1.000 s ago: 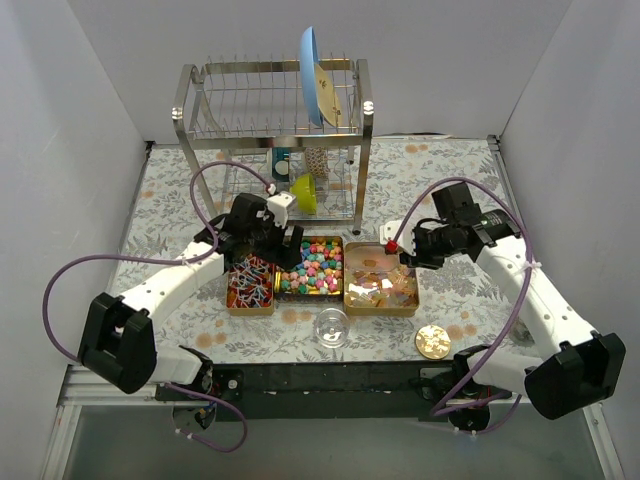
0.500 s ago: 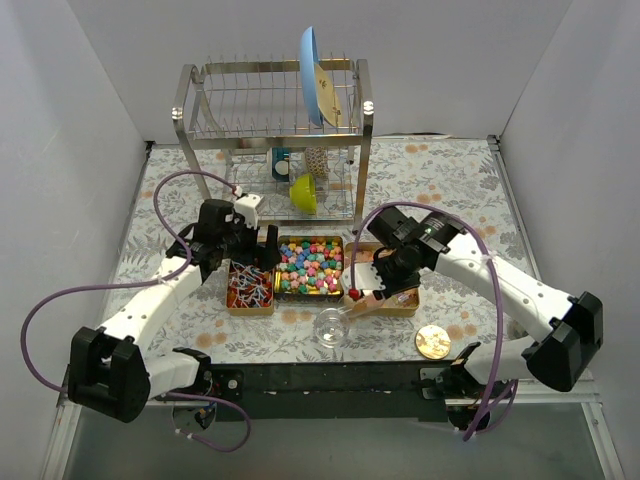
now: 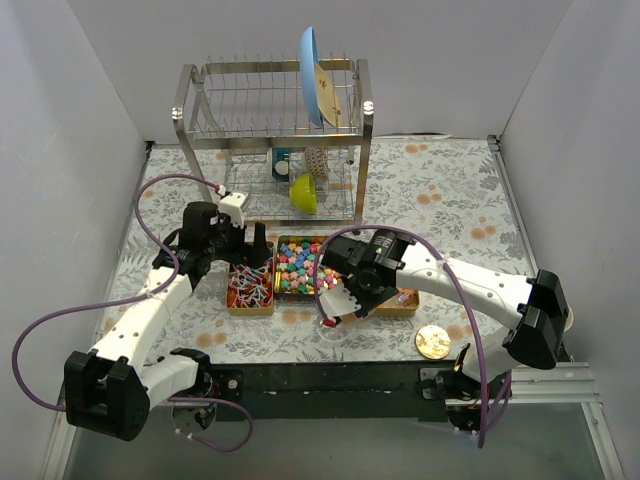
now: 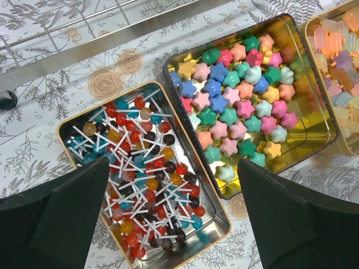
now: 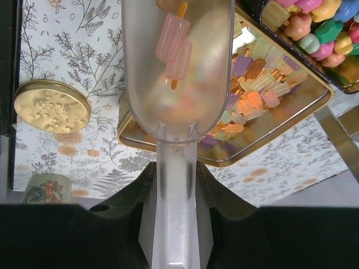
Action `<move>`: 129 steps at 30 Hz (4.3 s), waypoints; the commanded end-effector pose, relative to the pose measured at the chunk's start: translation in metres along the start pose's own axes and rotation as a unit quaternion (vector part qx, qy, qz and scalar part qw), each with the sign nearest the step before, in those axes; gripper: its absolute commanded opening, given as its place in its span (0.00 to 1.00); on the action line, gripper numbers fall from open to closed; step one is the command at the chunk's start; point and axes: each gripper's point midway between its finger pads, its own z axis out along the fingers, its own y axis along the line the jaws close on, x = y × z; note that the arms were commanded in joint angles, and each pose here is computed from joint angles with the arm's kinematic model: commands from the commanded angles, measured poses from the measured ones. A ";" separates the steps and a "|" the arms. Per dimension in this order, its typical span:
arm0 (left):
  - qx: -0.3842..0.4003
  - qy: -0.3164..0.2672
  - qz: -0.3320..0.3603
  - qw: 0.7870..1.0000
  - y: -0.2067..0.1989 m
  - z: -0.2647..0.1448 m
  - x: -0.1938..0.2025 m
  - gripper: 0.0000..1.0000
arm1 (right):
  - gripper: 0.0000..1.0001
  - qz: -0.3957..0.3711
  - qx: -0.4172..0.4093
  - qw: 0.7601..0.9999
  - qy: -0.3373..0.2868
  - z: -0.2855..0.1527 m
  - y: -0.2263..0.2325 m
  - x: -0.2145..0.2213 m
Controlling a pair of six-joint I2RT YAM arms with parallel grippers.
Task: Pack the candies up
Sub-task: Place the fake candies in the packing bottle, then adjust the spatula.
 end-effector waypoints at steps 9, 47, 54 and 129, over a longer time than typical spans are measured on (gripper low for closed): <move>0.014 -0.045 0.003 0.999 -0.006 -0.017 -0.019 0.98 | 0.01 -0.051 0.065 0.993 0.087 -0.027 -0.013 -0.001; 0.343 0.055 -0.057 0.936 -0.151 0.004 -0.030 0.00 | 0.01 0.285 0.108 0.923 -0.234 -0.104 -0.089 -0.037; 0.331 0.067 -0.065 0.939 -0.146 0.014 -0.019 0.00 | 0.01 0.279 0.111 0.915 -0.269 -0.119 -0.089 -0.044; 0.457 0.104 -0.284 0.836 -0.137 -0.015 -0.010 0.00 | 0.49 0.302 0.045 0.896 -0.324 -0.077 -0.069 -0.039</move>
